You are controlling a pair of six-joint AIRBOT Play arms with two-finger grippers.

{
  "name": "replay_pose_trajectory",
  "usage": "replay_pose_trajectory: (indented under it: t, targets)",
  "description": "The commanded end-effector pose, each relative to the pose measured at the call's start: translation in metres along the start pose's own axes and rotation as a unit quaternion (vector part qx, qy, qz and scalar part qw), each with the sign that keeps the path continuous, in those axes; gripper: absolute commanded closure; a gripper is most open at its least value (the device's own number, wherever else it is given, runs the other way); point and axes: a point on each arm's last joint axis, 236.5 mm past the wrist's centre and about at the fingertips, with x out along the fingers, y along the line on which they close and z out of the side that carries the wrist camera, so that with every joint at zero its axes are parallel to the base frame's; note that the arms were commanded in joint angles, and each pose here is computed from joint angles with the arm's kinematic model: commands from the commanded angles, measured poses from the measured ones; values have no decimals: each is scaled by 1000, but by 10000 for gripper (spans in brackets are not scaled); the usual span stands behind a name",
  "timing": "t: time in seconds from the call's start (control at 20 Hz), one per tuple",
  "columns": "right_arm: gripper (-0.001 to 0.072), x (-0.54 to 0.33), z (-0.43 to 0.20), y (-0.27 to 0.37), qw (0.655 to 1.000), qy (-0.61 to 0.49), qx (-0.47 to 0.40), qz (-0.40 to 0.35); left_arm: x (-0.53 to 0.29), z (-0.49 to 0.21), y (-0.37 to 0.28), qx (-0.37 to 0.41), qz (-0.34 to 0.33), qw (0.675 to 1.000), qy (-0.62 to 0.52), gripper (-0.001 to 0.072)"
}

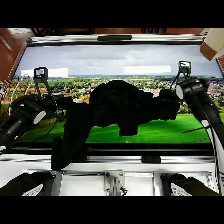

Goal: Fold the shirts.

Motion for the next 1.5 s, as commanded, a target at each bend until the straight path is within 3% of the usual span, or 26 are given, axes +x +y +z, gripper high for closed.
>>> replay_pose_trajectory:
  t: [0.0, 0.1, 0.2, 0.4, 0.55, 1.0, 1.05, 1.1, 1.15, 1.3, 1.45]
  targets:
    - [166, -40, -5, 26, 995, -2, -61, 80, -7, 9, -2, -5, -2, 1000, -6, 663]
    - [166, -61, -25, 67, 981, 38, -38, 188, -9, 4, 3, -6, 7, 1000, 4, 662]
    - [80, -69, -37, 120, 953, 59, -35, 296, -9, -6, 11, -6, 24, 999, 26, 662]
    - [60, -15, -59, 155, 944, 120, -27, 307, -13, -26, 27, -6, 59, 996, 69, 663]
    - [60, -7, -81, 195, 911, 170, -36, 375, -14, -30, 30, -7, 65, 995, 76, 663]
    - [62, 11, -100, 220, 888, 214, -20, 406, -12, -29, 27, -9, 59, 995, 74, 662]
    - [179, 13, -101, 225, 883, 218, -17, 416, -11, -29, 23, -12, 51, 996, 73, 663]
    - [524, 14, -98, 228, 881, 216, -7, 420, -10, -28, 20, -16, 45, 996, 72, 663]
    - [642, 10, -90, 232, 879, 204, -3, 431, -10, -27, 19, -15, 43, 997, 69, 662]
    - [657, -32, -34, 231, 866, 113, -64, 483, -12, -9, 11, -19, 24, 999, 39, 662]
    - [658, -97, 95, 192, 876, -78, -44, 474, -34, 61, 0, -45, -17, 997, -58, 663]
